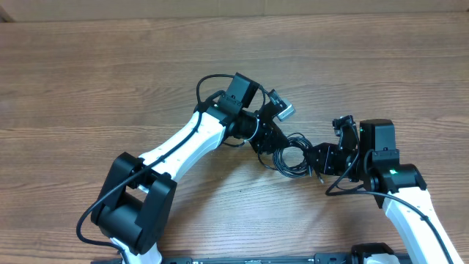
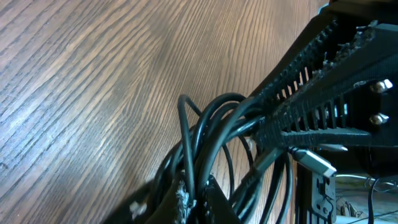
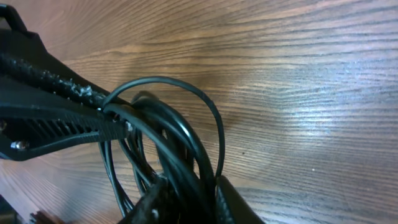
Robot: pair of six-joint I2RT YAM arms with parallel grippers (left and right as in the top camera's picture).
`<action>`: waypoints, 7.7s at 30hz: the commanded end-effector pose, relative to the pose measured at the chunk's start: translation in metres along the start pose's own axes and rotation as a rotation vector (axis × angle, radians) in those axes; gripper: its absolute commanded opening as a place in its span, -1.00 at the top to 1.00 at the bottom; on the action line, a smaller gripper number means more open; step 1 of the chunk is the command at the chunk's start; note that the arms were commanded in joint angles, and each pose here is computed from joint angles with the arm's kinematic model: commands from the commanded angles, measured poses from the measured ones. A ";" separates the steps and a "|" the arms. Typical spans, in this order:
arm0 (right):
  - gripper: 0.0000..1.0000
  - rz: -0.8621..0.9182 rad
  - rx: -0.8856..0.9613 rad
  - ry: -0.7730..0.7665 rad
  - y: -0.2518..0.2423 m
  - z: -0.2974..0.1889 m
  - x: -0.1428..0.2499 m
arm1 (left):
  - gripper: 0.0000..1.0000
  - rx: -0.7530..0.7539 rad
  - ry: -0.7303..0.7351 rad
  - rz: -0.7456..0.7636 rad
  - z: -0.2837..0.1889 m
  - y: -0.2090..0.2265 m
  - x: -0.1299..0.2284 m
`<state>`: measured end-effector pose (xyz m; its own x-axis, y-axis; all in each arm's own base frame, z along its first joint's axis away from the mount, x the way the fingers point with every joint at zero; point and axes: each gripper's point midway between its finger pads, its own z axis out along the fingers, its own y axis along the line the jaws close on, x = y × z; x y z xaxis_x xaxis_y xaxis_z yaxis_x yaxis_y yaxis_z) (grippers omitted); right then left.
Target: Untangle cables
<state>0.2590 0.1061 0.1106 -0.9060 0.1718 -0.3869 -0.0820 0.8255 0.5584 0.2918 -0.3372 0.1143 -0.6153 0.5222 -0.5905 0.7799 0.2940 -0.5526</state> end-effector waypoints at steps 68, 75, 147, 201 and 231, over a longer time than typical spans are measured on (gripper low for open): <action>0.93 0.040 0.158 0.004 -0.026 -0.005 0.002 | 0.92 0.032 -0.120 -0.037 -0.032 0.002 -0.032; 0.92 0.377 0.483 -0.107 -0.081 -0.024 0.004 | 0.92 -0.444 0.052 -0.209 -0.046 0.078 0.018; -0.07 0.033 0.253 -0.008 -0.037 0.003 -0.002 | 0.92 -0.410 0.131 -0.135 0.047 0.086 0.019; 0.51 0.098 0.260 0.137 -0.050 0.025 0.023 | 0.92 -0.328 0.192 -0.113 0.051 0.039 0.002; 0.61 0.090 0.216 0.121 -0.043 0.027 0.017 | 0.92 -0.232 0.176 -0.116 0.056 0.024 -0.002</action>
<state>0.2495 0.0826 0.0506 -0.9555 0.1984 -0.2184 0.1039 0.9191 0.3802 0.3017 -0.3696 0.0573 -0.6957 0.6095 -0.3802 0.7163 0.5497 -0.4298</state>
